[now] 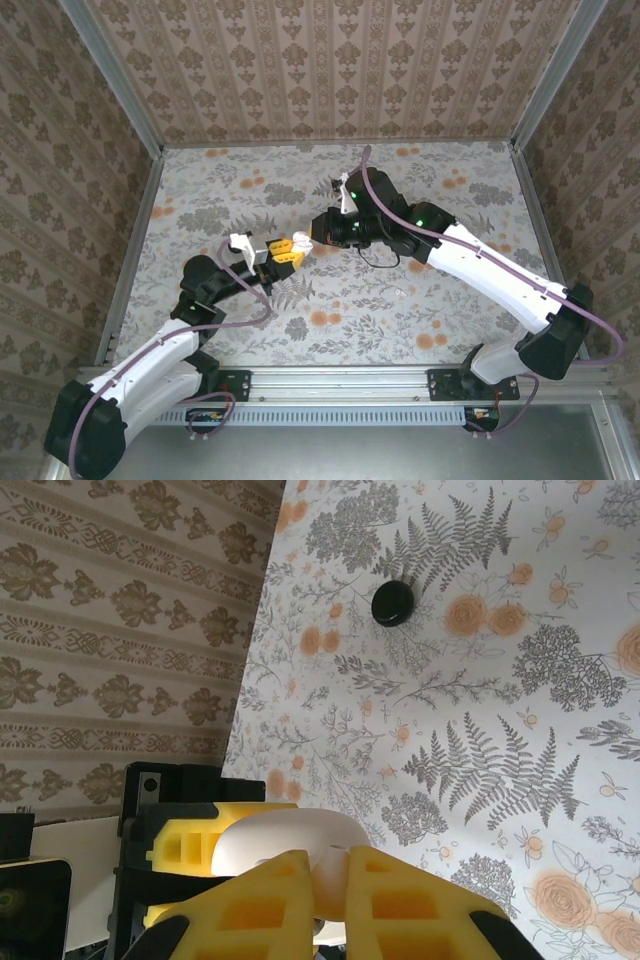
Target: Insert wireless bluetooth earbuds into charging case
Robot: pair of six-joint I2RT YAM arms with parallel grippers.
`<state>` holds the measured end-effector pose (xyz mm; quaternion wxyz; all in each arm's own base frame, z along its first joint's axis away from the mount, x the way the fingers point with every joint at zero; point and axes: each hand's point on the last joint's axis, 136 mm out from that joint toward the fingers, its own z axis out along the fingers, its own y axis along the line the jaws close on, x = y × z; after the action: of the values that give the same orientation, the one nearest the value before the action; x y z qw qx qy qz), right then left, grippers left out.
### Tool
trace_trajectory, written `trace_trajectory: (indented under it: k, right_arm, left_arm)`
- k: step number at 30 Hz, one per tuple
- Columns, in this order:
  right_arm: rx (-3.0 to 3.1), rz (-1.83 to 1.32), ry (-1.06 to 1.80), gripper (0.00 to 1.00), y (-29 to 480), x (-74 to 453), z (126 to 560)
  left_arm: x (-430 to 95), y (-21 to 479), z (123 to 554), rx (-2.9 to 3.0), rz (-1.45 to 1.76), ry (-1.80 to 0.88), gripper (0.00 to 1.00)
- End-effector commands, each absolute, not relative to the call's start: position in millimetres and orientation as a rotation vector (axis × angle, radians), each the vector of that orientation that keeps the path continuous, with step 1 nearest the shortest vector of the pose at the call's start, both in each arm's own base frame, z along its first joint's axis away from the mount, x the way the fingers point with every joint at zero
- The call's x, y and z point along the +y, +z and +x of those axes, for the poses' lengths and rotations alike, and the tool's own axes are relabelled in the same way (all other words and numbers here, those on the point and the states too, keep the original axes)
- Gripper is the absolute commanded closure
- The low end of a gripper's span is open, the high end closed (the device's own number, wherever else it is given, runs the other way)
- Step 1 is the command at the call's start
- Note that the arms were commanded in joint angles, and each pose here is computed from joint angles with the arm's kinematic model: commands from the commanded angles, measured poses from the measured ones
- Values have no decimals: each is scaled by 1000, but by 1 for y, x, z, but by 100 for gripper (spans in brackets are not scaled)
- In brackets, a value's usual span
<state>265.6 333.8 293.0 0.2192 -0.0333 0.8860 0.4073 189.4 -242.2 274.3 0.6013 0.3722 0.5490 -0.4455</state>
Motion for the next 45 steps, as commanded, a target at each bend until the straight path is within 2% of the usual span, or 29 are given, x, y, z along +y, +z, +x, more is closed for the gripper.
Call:
trace_trajectory:
  k: [1, 12, 18, 28, 45]
  right_arm:
    - [2528, -104, 1193, 89, 281, 344, 257]
    - [2509, -118, 1378, 89, 299, 347, 245]
    - [2596, -152, 1255, 89, 283, 336, 240]
    - [2661, -196, 1260, 89, 272, 338, 233]
    - [2608, -129, 1287, 86, 265, 353, 246]
  left_arm:
    - [-241, 312, 178, 1106, 869, -1036, 100]
    - [-240, 311, 178, 1026, 865, -1001, 100]
    - [-241, 315, 178, 994, 874, -996, 100]
    - [-242, 318, 178, 979, 888, -987, 100]
    - [-241, 321, 180, 980, 870, -971, 100]
